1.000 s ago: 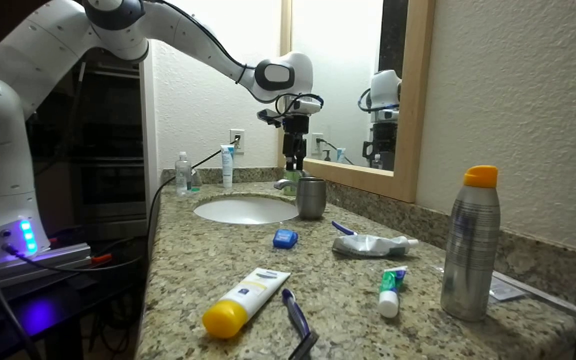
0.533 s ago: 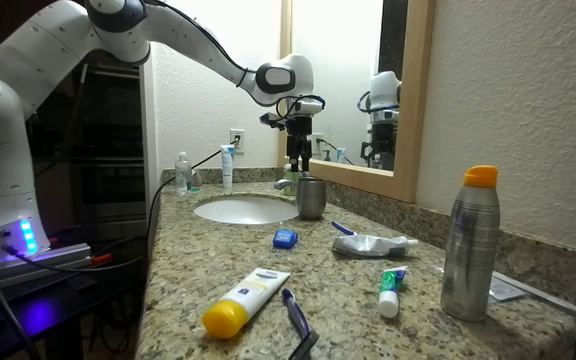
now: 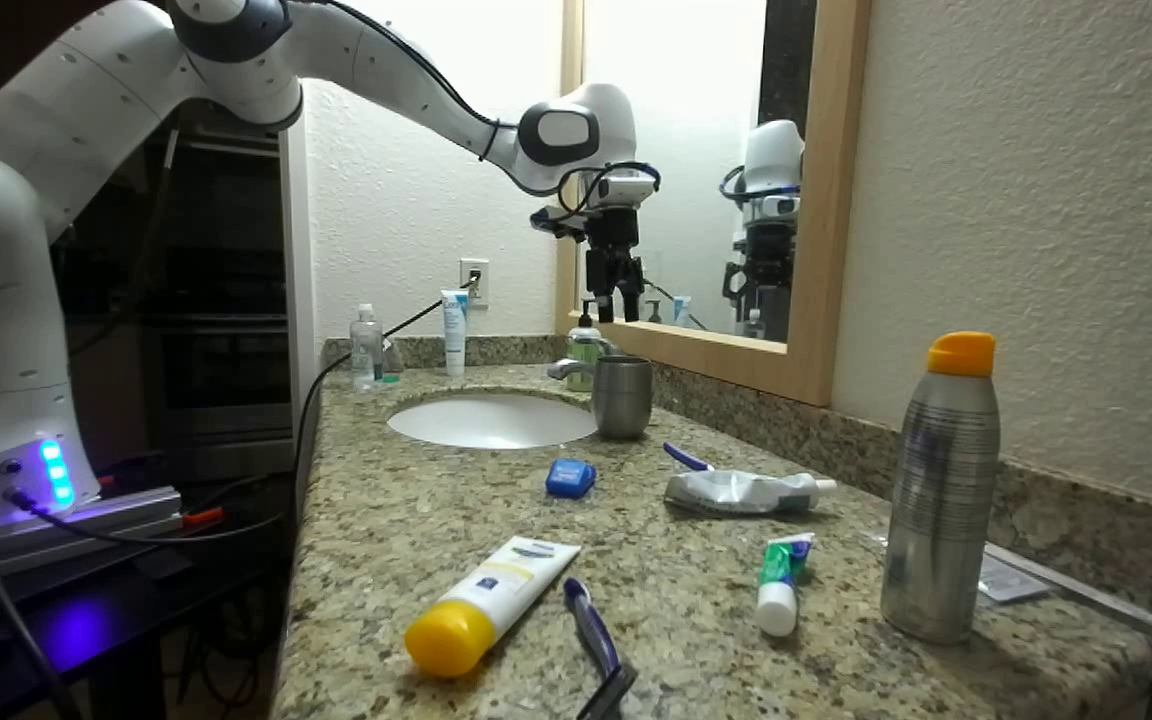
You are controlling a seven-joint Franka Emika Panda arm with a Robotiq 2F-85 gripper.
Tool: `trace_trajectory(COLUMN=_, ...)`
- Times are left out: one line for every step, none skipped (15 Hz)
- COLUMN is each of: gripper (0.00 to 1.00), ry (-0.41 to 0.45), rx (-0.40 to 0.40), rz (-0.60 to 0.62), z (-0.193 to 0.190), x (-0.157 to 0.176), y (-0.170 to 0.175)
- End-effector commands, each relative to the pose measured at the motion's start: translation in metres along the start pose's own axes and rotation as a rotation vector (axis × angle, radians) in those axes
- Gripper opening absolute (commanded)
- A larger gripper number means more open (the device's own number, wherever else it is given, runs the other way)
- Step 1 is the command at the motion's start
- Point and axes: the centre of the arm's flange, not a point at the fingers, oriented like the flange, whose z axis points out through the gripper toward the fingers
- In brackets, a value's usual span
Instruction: Move the silver cup to the left of the sink
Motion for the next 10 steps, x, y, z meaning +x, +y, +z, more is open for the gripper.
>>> trace_trajectory(gripper=1.0, ry=0.004, rx=-0.007, rz=0.012, z=0.007, x=0.002, y=-0.003)
trace_trajectory(gripper=1.0, ry=0.021, rx=-0.002, rz=0.034, z=0.011, x=0.004, y=-0.003)
trace_trajectory(gripper=1.0, ry=0.041, rx=0.008, rz=0.063, z=0.013, x=0.008, y=0.0)
trace_trajectory(gripper=1.0, ry=0.046, rx=0.009, rz=0.086, z=0.012, x=0.013, y=0.005)
trace_trajectory(gripper=1.0, ry=0.066, rx=0.012, rz=0.108, z=0.014, x=0.02, y=0.008)
trace_trajectory(gripper=1.0, ry=0.061, rx=-0.003, rz=0.119, z=0.017, x=0.027, y=0.01)
trace_trajectory(gripper=1.0, ry=0.041, rx=0.0, rz=0.089, z=0.012, x=0.013, y=0.006)
trace_trajectory(gripper=1.0, ry=0.043, rx=-0.003, rz=0.101, z=0.014, x=0.017, y=0.01)
trace_trajectory(gripper=1.0, ry=0.044, rx=-0.005, rz=0.108, z=0.015, x=0.021, y=0.013)
trace_trajectory(gripper=1.0, ry=0.045, rx=-0.006, rz=0.111, z=0.016, x=0.023, y=0.014)
